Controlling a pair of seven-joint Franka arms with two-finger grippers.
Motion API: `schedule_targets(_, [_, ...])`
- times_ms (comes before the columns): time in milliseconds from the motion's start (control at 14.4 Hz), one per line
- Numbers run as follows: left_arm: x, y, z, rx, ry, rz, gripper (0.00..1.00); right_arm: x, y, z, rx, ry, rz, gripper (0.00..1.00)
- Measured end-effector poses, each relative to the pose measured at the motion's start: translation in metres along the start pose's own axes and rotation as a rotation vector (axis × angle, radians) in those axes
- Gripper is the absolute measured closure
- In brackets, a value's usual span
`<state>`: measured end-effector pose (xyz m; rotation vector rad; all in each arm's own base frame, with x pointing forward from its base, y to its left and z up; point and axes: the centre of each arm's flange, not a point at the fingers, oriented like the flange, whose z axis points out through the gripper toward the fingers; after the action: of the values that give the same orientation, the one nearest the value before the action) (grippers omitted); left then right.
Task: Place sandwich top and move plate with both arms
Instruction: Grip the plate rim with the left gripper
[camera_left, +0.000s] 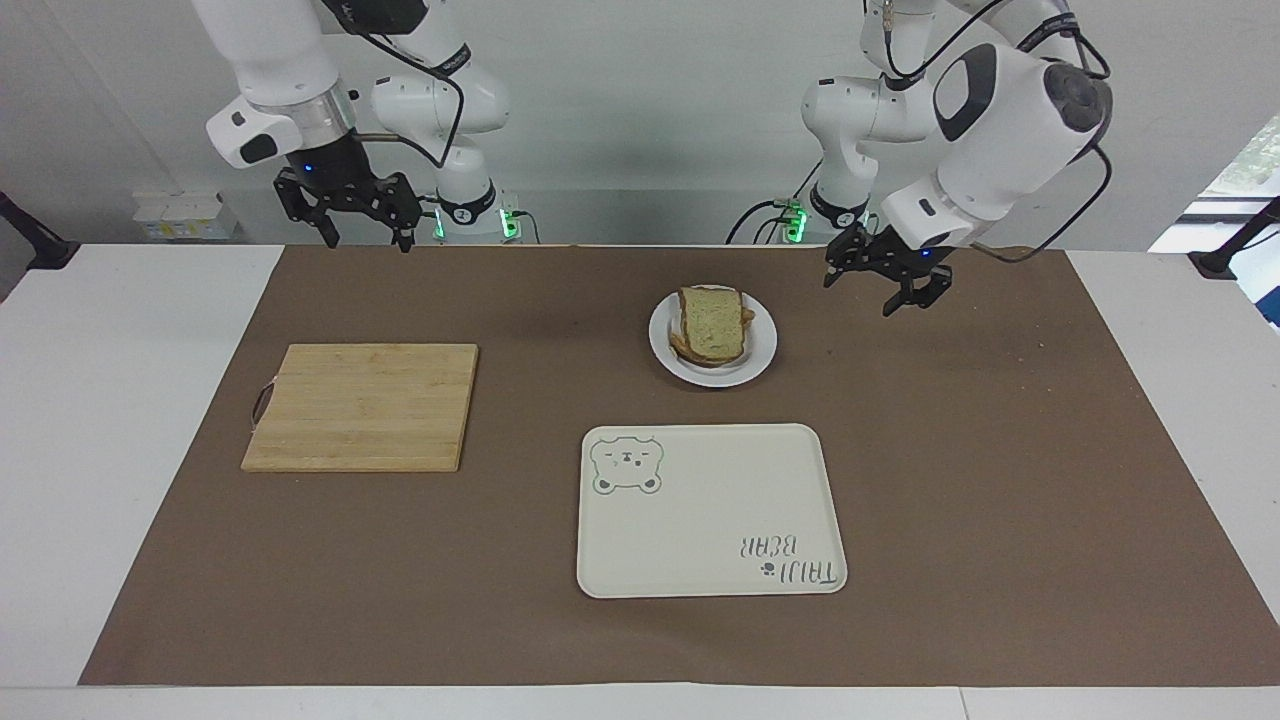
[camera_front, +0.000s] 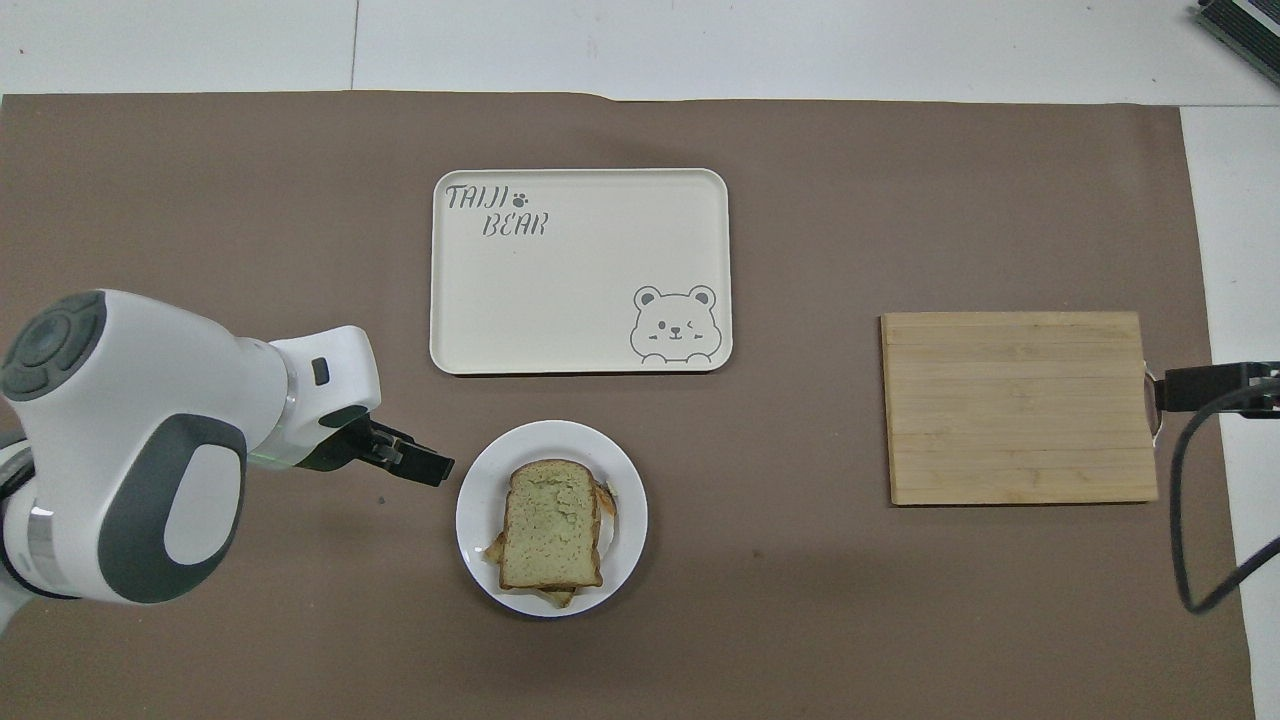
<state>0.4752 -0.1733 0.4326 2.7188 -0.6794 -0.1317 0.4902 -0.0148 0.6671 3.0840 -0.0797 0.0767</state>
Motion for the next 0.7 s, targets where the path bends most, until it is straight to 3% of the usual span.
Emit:
schedule_targets(278, [-0.016, -0.018, 0.053, -0.034, -0.014, 0.005, 0.00, 0.002, -0.002, 0.002, 0.014, -0.005, -0.008, 0.00])
schedule_targets(487, [-0.014, -0.015, 0.089, -0.035, -0.002, 0.004, 0.00, 0.005, -0.002, 0.000, 0.062, -0.006, 0.000, 0.00])
schedule_targets(696, [-0.010, -0.013, 0.116, -0.030, -0.016, 0.003, 0.00, 0.012, 0.012, -0.003, 0.061, -0.039, 0.026, 0.00])
